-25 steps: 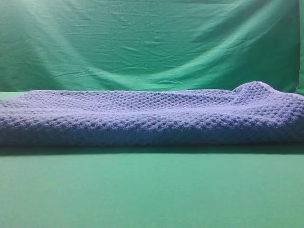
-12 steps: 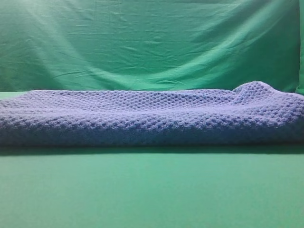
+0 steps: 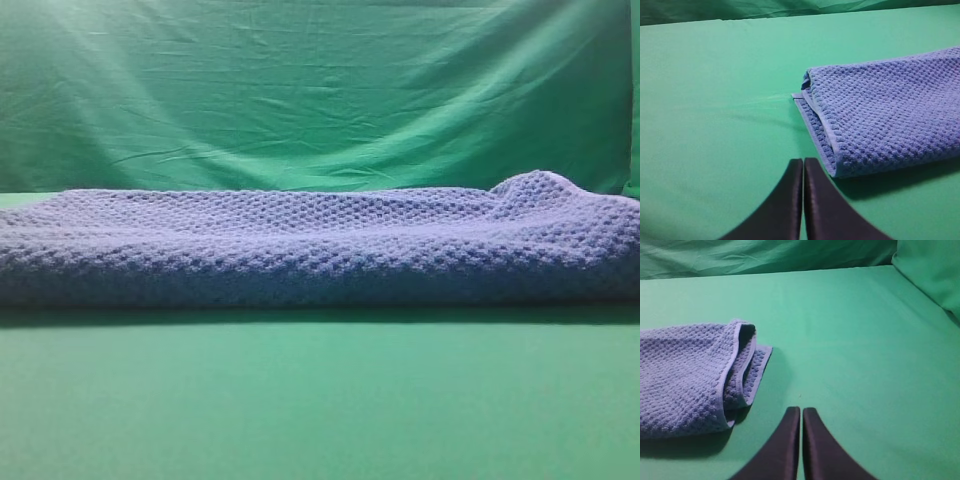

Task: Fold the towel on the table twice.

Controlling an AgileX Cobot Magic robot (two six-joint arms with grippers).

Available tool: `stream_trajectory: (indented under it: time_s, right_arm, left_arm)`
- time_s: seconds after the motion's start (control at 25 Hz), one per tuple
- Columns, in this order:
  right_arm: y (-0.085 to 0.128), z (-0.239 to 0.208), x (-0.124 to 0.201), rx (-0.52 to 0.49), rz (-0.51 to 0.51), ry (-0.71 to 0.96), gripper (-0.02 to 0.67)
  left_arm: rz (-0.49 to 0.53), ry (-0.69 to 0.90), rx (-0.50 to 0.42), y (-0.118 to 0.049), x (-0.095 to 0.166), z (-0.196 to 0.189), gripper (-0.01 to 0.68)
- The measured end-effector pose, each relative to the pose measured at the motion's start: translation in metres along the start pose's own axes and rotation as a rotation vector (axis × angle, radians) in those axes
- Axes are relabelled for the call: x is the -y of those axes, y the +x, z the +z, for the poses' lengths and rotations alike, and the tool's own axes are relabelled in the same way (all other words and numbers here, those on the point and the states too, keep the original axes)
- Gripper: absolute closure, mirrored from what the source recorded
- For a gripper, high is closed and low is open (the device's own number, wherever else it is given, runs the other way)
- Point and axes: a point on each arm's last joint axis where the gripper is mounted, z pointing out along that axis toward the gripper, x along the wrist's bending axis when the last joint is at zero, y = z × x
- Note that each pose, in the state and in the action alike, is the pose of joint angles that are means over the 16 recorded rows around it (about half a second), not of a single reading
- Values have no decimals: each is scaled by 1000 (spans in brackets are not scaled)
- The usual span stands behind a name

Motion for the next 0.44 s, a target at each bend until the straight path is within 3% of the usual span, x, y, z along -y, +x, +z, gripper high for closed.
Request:
stream_trajectory:
  time_s: [0.44]
  right_arm:
    - [0, 0, 0, 0, 1, 0, 649]
  left_arm:
    - [0, 0, 0, 0, 0, 0, 673]
